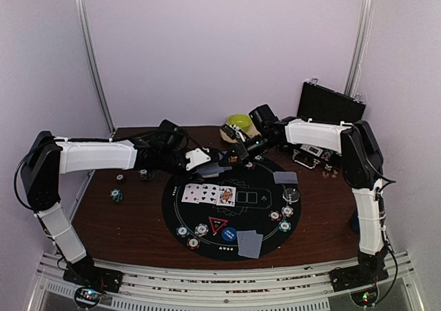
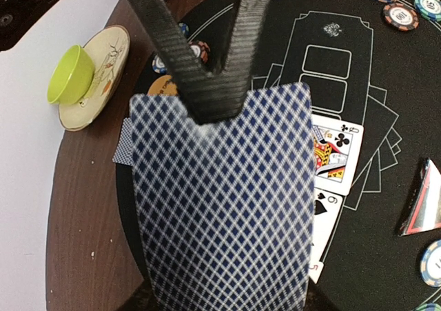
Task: Distribute texas hold em gaming equipment
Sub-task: Pick up the poker card from the face-down deck piles.
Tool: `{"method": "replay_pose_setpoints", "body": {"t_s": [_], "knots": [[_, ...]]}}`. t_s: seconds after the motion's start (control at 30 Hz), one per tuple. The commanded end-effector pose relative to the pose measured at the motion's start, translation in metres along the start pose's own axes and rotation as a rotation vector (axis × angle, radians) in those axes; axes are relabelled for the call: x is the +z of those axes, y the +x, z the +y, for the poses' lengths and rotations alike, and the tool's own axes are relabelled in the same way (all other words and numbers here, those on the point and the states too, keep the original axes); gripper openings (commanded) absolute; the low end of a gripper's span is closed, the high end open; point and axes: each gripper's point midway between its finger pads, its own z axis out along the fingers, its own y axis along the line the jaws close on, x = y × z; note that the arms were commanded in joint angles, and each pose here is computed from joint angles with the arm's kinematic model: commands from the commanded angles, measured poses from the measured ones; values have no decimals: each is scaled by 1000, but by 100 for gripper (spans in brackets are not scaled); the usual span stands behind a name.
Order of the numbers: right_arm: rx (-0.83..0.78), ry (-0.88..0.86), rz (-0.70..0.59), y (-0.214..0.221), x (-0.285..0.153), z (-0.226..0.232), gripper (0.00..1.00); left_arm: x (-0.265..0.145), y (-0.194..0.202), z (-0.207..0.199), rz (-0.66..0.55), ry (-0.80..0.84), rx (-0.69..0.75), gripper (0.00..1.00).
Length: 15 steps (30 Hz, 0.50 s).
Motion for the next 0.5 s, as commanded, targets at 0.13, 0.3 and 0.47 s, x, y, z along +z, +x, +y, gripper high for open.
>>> {"method": "replay_pose_setpoints", "body": {"t_s": [0.13,0.3,0.47], "knots": [[5,7,10,5,4,-6,0,-3,-8,12,-41,-46,-8,11],[-8,3,-10,0,-8,-3,0,-3,-5,12,-37,-46,-9,11],[-16,-4,-28,-2,-17,1,0,-4,-2,15,-34,-55,-15,11]]}}
